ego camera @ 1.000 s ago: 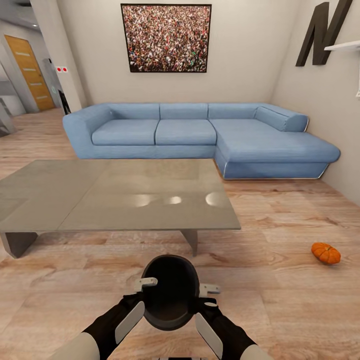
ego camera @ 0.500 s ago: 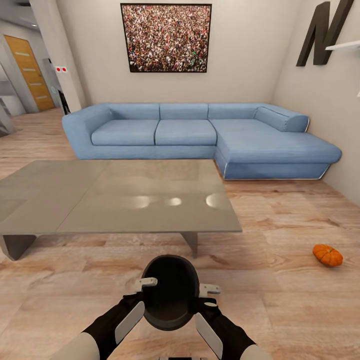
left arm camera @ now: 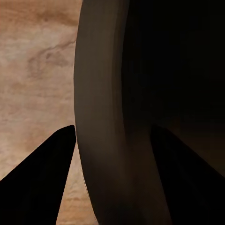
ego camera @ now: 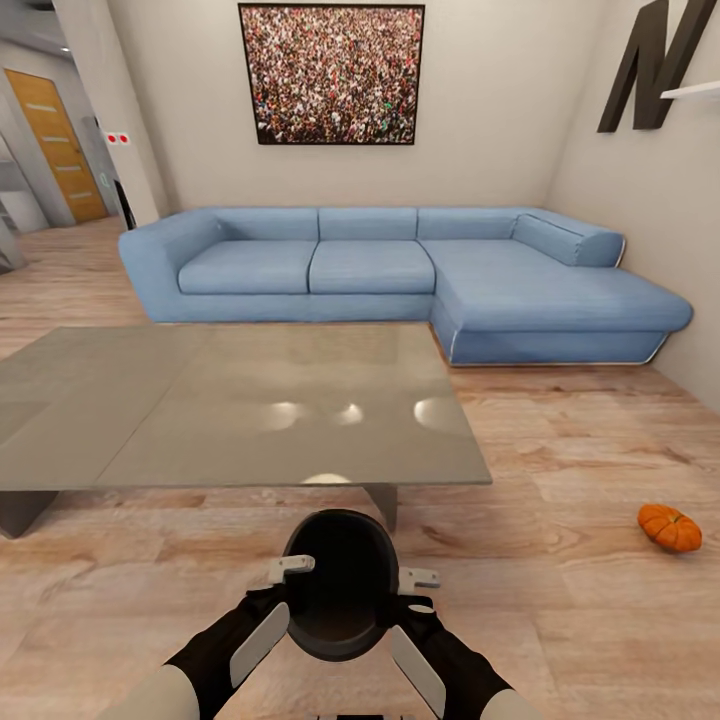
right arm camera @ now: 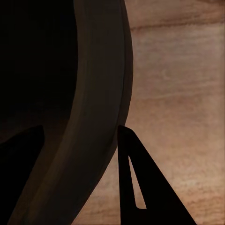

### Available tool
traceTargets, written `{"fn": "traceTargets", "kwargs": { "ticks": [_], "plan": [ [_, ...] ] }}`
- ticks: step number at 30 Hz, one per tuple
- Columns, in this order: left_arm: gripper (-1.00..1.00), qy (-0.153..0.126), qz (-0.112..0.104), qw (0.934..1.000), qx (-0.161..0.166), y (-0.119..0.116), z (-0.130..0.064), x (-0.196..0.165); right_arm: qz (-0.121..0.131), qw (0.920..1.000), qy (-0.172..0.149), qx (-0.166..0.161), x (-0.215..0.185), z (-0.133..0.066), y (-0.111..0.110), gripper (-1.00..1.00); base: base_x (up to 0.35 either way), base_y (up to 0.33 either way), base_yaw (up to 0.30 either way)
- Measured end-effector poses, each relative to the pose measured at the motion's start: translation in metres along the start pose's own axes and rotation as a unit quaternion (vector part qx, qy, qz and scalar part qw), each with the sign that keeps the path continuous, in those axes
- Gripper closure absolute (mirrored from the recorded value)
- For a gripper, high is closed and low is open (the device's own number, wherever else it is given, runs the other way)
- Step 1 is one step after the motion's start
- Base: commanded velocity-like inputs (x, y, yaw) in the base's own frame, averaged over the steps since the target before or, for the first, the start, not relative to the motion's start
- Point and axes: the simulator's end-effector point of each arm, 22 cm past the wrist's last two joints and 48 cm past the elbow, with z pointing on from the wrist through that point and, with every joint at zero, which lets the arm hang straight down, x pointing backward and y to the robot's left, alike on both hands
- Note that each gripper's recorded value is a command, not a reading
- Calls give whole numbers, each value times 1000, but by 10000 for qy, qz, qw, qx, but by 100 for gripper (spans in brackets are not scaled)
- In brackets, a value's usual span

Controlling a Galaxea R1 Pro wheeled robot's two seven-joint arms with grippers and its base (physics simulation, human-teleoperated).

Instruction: Place each of the two pumpkins and all three candles from the living room inside a cabinet in the living room (use any cabinet), then make sure every cabinet is closed, and position the cauldron so it is next to a table in the living room.

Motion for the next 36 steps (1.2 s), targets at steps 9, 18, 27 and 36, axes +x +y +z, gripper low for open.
{"fn": "traceTargets", "kwargs": {
  "ticks": [9,18,27,36],
  "plan": [
    [100,2,-1,10000,0,0,0,0,0,10000,1,0,0,0,0,100,53,0,0],
    [100,17,-8,10000,1,0,2,1,-2,10000,15,3,1,1,0,100,0,0,0],
    [100,207,7,9998,-18,1,14,19,7,9998,208,19,19,12,-2,100,0,0,0],
    [100,263,14,9996,-26,2,18,24,9,9996,264,26,25,16,-3,100,0,0,0]
  ]
}}
